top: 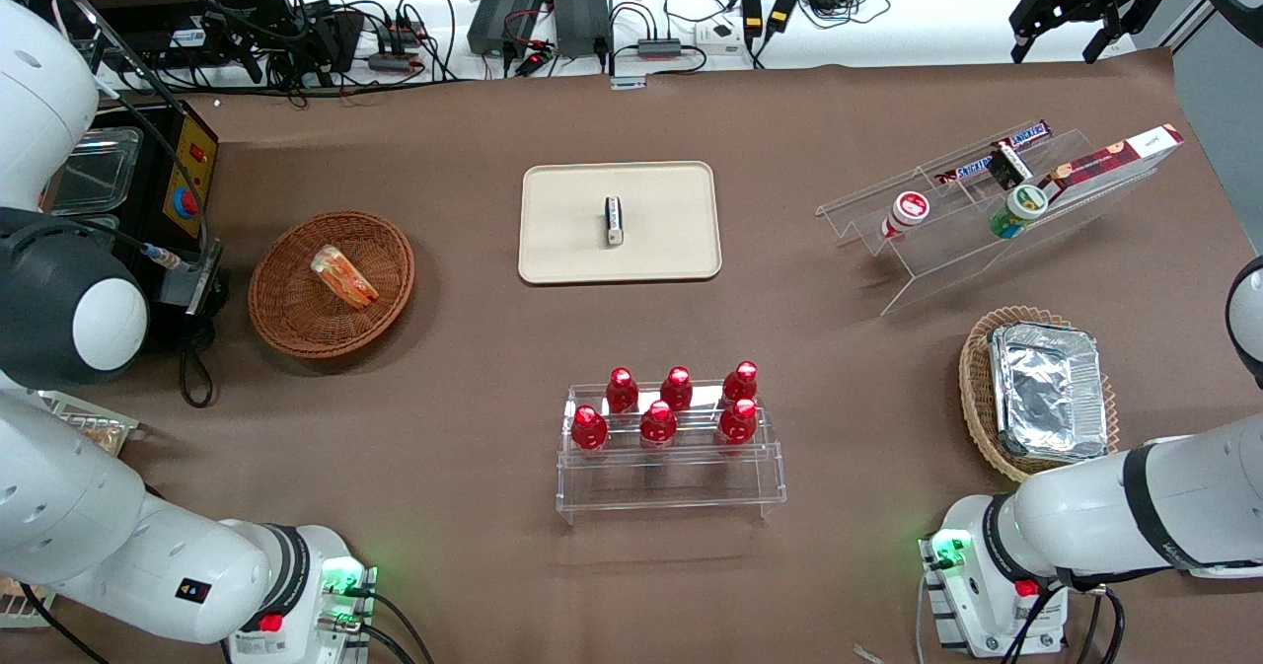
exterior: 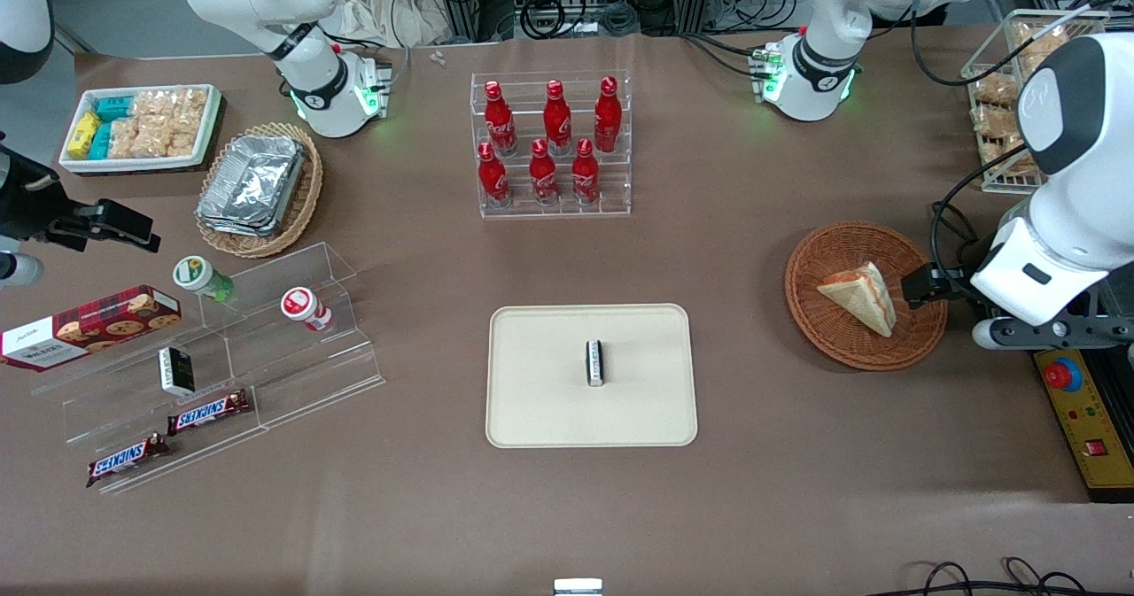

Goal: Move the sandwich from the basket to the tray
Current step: 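Lower the open left gripper over the wrapped sandwich in the wicker basket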

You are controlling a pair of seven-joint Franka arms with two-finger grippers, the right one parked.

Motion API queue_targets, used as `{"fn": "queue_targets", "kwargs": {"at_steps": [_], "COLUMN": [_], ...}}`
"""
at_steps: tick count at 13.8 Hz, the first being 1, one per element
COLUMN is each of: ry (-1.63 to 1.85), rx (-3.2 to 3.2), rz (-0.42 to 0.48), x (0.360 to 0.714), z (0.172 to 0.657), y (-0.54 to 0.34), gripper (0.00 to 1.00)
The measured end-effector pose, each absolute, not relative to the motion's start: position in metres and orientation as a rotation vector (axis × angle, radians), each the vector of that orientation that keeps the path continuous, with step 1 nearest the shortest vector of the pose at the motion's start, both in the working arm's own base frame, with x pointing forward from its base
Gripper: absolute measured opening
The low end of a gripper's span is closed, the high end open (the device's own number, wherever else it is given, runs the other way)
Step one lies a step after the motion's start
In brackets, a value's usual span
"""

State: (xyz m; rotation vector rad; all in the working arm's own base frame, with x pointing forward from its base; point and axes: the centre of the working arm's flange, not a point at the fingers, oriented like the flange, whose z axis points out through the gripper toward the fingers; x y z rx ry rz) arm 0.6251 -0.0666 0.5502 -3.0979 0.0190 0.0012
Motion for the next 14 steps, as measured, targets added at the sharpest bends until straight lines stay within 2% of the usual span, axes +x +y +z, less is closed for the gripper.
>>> {"fn": "queue_targets", "kwargs": {"at_steps": [6,8,12,14], "ry": [0.018,-0.005,-0.399,-0.552], "rx": [-3.093,-3.088,-3.033,-2.996], "rz": [0.018,0.055,0.183,0.205], "x": [0.627,0.627,0.619,0.616], "z": [0.544,0.535,0.491,0.465], "y": [-0.067,-0.066,-0.059,-0.056], "gripper": [1.0,1.0,0.99,0.99]}}
